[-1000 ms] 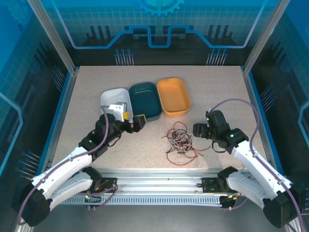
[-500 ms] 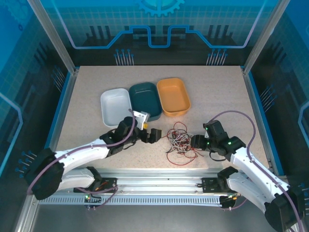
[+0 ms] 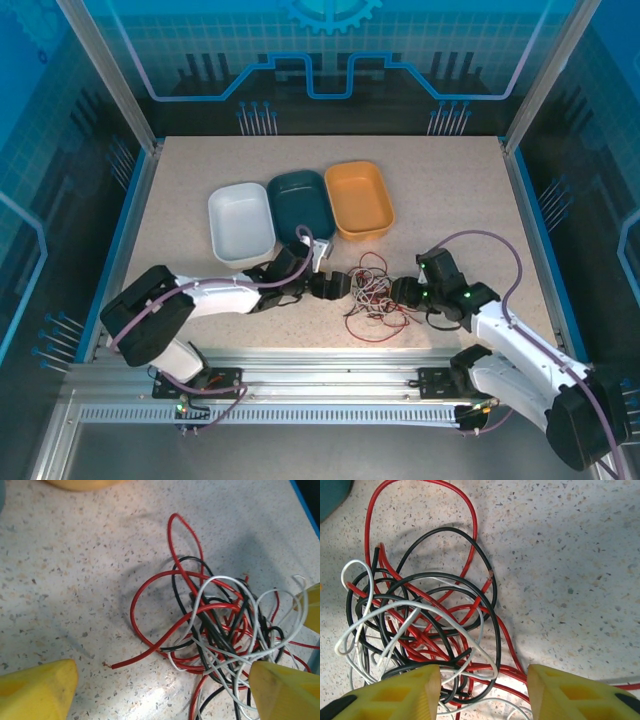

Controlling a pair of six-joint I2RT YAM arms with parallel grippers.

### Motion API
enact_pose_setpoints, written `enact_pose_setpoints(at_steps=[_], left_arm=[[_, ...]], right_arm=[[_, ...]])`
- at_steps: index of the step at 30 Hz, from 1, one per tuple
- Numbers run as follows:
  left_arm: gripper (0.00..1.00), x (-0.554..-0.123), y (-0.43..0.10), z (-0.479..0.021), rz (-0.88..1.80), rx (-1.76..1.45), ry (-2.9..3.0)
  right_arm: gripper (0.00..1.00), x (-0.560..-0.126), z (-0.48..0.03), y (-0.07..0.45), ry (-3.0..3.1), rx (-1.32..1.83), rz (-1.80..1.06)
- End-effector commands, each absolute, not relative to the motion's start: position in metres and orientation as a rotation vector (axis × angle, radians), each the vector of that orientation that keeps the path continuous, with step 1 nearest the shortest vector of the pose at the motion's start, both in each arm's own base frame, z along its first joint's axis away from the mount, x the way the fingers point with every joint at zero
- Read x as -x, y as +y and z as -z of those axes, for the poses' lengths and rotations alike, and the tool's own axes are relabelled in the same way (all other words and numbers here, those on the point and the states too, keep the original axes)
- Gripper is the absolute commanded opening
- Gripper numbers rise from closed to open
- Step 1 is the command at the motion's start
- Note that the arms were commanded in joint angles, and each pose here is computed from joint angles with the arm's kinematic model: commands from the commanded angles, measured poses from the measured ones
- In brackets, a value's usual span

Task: Untangle the cables

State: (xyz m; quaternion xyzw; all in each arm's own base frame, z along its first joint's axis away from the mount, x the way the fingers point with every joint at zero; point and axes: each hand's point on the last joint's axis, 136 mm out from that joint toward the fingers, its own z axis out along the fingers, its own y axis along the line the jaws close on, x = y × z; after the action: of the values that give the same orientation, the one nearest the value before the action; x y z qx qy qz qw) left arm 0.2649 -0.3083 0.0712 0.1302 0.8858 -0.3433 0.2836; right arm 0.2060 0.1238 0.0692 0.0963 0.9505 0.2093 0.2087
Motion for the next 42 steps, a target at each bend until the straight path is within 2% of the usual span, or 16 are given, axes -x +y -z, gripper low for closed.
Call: enact_pose_setpoints(at_steps=[1, 10, 18, 19, 22, 24, 33, 42], left_arm=[[0.86, -0.27, -0.328, -0.085, 0.957, -0.399, 2.324], [0.71, -0.29, -0.344, -0.071, 0.901, -0.422, 2.33], [0.63, -0.305, -0.359, -0.06, 0.885, -0.422, 2.352], [0.58, -0.306, -0.36, -0.059, 0.886, -0.424, 2.354], [0.35, -0.306, -0.362, -0.057, 0.894, -0.419, 2.36], [0.25, -0.305, -0.362, -0.059, 0.899, -0.416, 2.357], [0.01, -0.302, -0.34, -0.075, 0.836, -0.364, 2.308], [0.0, -0.297, -0.309, -0.095, 0.746, -0.31, 2.255]], right_arm=[[0.46, -0.211, -0.072, 0.133, 2.627, -0.263, -0.624], [0.41, -0.217, -0.068, 0.137, 2.651, -0.26, -0.595], [0.27, -0.219, -0.062, 0.133, 2.692, -0.277, -0.523], [0.25, -0.22, -0.062, 0.133, 2.69, -0.281, -0.521], [0.19, -0.223, -0.063, 0.136, 2.678, -0.28, -0.533], [0.18, -0.224, -0.063, 0.139, 2.674, -0.272, -0.546], [0.07, -0.23, -0.065, 0.166, 2.662, -0.189, -0.573], [0.02, -0.238, -0.06, 0.209, 2.694, -0.056, -0.581]])
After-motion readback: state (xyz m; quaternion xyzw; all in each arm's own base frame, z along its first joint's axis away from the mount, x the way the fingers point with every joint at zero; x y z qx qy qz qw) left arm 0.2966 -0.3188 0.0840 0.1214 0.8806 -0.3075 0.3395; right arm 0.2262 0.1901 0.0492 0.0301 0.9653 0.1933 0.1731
